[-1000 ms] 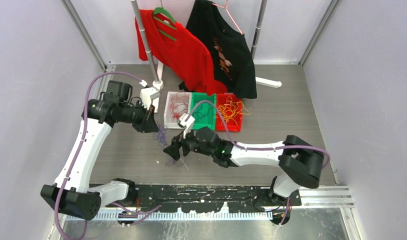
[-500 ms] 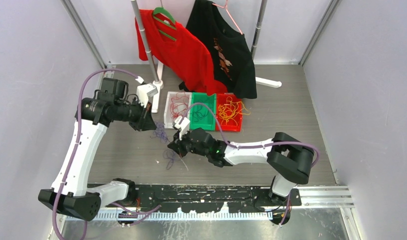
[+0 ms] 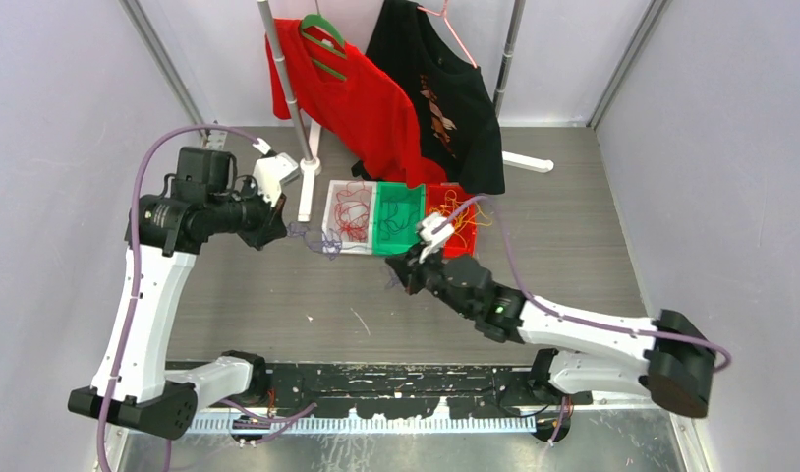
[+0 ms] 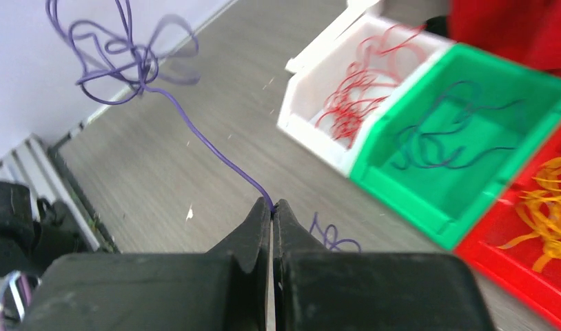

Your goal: Untangle the cables

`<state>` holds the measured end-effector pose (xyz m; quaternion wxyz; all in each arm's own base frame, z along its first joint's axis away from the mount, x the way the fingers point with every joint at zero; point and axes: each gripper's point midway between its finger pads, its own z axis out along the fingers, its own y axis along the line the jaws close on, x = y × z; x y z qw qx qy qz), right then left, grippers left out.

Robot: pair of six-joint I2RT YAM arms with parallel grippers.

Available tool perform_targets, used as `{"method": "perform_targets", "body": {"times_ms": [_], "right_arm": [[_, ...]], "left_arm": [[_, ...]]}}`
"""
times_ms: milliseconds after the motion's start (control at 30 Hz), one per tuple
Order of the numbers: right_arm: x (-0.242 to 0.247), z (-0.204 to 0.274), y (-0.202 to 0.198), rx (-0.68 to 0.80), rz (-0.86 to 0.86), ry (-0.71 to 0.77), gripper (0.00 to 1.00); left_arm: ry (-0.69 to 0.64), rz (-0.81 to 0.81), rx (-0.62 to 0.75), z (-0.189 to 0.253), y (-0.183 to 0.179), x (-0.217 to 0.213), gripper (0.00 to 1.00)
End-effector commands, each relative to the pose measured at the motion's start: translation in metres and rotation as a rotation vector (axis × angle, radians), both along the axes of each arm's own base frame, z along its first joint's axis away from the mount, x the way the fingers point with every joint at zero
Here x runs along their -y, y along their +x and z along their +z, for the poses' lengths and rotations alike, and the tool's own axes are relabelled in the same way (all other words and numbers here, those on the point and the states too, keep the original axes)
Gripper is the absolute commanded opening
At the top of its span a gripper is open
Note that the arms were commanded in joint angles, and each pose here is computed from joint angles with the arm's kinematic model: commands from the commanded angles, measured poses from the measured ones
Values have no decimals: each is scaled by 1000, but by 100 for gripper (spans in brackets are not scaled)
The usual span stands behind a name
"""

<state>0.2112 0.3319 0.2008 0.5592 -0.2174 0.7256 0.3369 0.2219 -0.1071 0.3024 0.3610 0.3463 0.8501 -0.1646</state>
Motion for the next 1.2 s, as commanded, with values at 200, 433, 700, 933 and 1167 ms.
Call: {"method": "perform_targets", "body": {"times_ms": [200,433,700,933,1167], "right_arm": [[96,95,20,55,-246,206,1],[70,112,-7,11,-27,150,1],[16,111,-48,-132,333,93,1],[-29,111,-75,-299,593,158,1],[-61,109,-89,-377,714,150,1]], "left_arm": [[174,-21,52,-47,-1,-28,0],[49,-135,-71,-92,-29,-3,21],[-222,-303,-10,-28,-49,43,77],[-320,-472,72,3,-67,62,87],[-389,-519,83,5,-71,72,83]]}}
